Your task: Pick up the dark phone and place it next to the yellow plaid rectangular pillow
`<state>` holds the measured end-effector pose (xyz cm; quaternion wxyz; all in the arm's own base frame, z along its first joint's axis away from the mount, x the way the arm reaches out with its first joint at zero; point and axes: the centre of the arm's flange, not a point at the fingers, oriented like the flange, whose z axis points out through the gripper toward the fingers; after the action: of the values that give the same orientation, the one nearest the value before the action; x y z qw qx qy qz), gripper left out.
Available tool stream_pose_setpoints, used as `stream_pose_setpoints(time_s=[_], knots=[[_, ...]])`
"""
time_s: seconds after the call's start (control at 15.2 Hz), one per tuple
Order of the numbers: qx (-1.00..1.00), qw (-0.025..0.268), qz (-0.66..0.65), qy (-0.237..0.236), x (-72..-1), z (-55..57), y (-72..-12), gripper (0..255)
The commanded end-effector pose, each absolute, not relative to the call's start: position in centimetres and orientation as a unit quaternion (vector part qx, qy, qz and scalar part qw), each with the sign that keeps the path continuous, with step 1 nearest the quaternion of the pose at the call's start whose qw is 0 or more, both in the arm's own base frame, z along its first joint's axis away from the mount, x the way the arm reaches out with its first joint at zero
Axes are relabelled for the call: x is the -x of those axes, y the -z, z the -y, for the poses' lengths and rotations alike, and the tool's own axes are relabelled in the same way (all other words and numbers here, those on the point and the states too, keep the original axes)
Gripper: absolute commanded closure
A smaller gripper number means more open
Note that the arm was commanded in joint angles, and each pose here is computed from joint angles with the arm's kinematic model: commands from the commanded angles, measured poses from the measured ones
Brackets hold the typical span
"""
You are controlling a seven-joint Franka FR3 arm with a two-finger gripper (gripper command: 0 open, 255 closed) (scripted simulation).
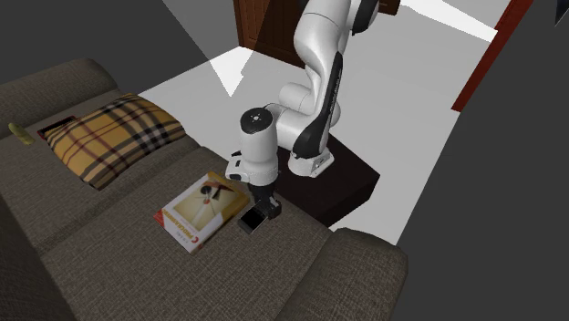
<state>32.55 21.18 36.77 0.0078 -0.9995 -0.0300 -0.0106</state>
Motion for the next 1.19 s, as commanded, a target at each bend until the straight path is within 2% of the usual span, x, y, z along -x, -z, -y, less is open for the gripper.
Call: stream_pose_setpoints(time_s=[0.0, 1.12], knots=[[0.999, 0.008, 0.030, 0.010, -32.5, -21.2, -37.9, 255], [0.999, 0.008, 0.030, 0.010, -32.5, -21.2, -46.9, 255]])
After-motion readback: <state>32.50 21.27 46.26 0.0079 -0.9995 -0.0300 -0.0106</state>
